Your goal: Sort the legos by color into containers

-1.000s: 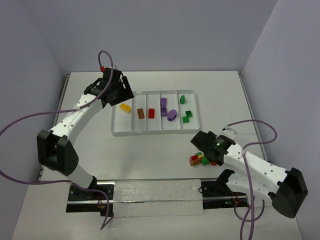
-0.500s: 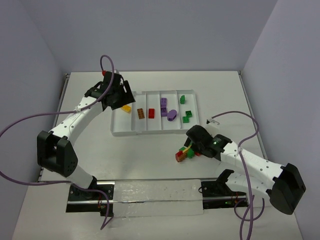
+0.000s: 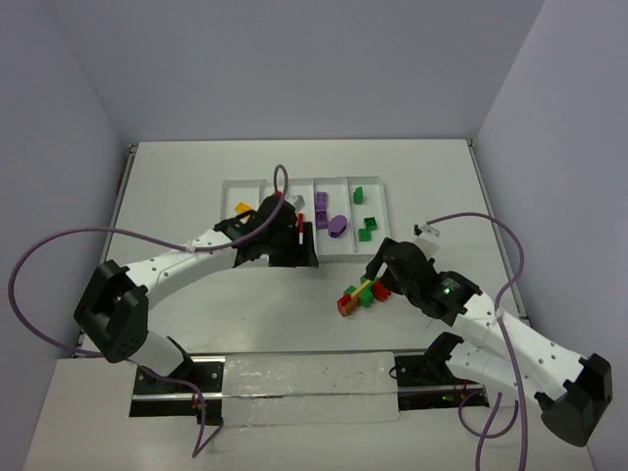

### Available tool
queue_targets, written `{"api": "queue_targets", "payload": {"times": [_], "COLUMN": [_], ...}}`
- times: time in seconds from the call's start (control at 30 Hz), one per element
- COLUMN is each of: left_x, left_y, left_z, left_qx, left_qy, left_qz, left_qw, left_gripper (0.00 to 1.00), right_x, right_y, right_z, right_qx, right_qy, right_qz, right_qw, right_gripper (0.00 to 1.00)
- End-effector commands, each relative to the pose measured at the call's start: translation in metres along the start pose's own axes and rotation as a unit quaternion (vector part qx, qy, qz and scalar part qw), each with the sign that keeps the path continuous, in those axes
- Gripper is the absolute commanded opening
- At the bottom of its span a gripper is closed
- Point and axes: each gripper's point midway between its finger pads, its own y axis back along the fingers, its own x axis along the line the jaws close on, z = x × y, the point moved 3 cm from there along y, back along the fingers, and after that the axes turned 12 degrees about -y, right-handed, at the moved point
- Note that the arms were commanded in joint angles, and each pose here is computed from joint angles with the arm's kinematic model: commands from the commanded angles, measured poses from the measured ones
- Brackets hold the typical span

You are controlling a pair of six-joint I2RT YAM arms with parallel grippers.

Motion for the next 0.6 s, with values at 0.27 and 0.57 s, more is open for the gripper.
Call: {"api": "queue_targets", "payload": {"times": [0.27, 0.57], "left_x": [-0.075, -0.083], "left_y": [-0.049, -0.064], "left_z": [-0.05, -0.05], "left_qx": [0.07, 0.074], "left_qy": [-0.158, -0.17], "left_qz": [-0.119, -0.118], "left_qw": [0.978, 0.976], "left_gripper": [0.7, 0.68], "right_x": [-0.036, -0.04], "right_y": [0.009, -0.006], "right_z": [-0.028, -0.06], "right_qx": [0.043, 0.099], "right_qy": [-0.095, -0.177], "right_qz": [0.019, 0.04], "right_qw": [0.994, 0.978], "right_gripper": [0.85, 0.84]}}
